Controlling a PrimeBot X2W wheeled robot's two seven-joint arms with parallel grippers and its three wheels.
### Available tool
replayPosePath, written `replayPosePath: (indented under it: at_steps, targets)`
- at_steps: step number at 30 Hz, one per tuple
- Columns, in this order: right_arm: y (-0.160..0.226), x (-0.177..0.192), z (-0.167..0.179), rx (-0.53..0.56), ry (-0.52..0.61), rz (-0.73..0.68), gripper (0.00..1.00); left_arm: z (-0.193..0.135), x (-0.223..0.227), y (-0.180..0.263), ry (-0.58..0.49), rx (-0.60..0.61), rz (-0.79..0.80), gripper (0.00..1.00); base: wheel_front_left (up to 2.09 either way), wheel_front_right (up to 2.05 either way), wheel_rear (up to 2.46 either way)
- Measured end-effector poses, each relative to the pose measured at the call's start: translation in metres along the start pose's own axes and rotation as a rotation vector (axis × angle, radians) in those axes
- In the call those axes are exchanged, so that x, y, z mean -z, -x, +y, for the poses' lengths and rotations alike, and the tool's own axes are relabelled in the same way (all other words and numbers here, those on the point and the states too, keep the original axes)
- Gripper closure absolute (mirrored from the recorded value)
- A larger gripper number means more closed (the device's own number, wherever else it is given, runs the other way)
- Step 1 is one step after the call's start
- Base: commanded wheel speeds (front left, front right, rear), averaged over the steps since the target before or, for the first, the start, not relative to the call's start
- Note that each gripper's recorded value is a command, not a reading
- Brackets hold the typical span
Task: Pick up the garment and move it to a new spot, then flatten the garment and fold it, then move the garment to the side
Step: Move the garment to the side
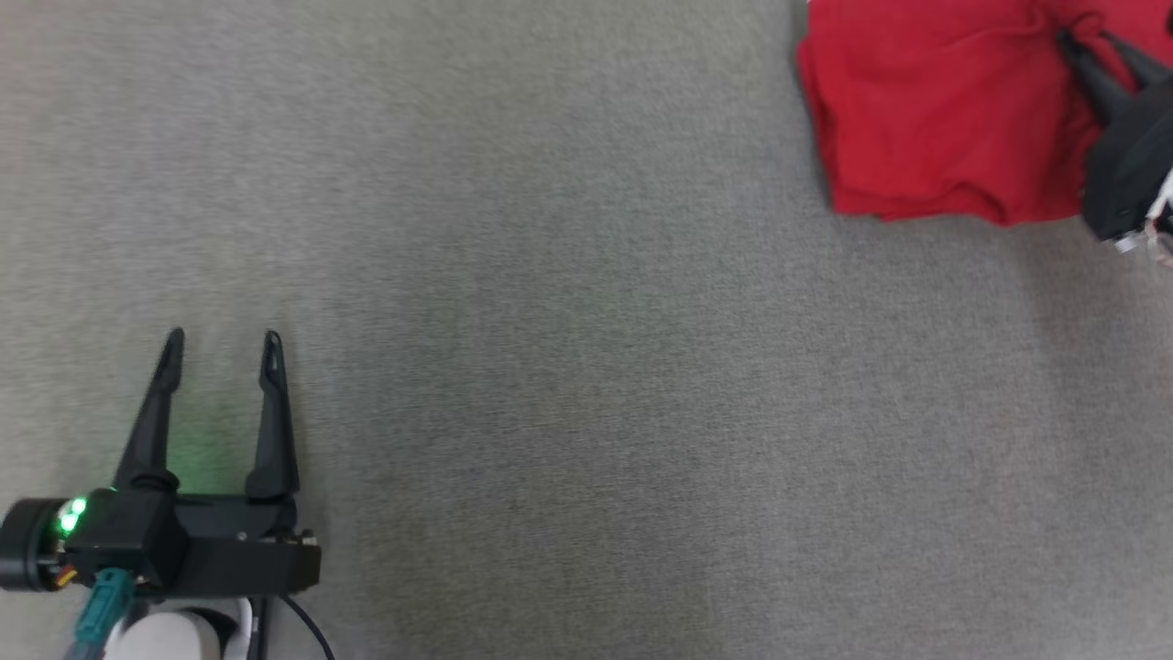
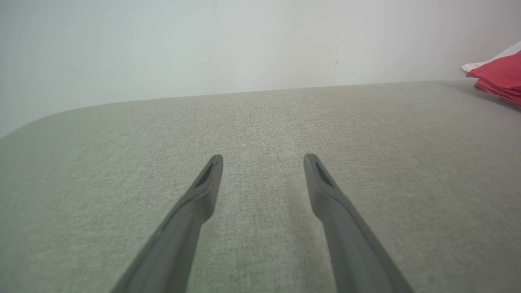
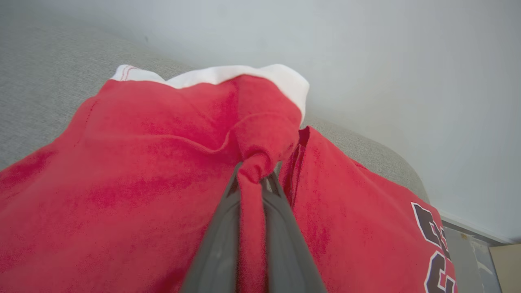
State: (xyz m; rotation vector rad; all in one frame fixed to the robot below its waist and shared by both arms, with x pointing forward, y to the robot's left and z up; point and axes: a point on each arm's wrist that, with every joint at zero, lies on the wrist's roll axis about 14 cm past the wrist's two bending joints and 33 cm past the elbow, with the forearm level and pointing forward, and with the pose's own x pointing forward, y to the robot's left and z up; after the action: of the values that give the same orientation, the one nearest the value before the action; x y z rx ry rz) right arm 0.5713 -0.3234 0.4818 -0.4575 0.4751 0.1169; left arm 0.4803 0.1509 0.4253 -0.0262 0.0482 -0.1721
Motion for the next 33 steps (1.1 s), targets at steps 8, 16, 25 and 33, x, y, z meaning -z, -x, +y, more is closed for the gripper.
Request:
replayPosePath:
  at_steps: [8,16,25,33]
  targets:
    - [0.016,0.020,-0.067,0.128,0.084,0.100,1.00,-0.022,0.007,-0.026,-0.004,0.081,-0.035,0.00,0.00,0.00,0.00]
    - [0.033,0.025,-0.120,0.247,0.176,0.155,1.00,-0.039,0.015,-0.041,0.000,0.141,-0.055,0.00,0.00,0.00,0.00]
    - [0.035,0.034,-0.156,0.327,0.337,0.242,1.00,-0.050,0.027,-0.052,0.008,0.186,-0.054,0.00,0.00,0.00,0.00]
    - [0.023,0.041,-0.161,0.343,0.379,0.279,0.98,-0.049,0.033,-0.053,0.015,0.180,-0.050,0.00,0.00,0.00,0.00]
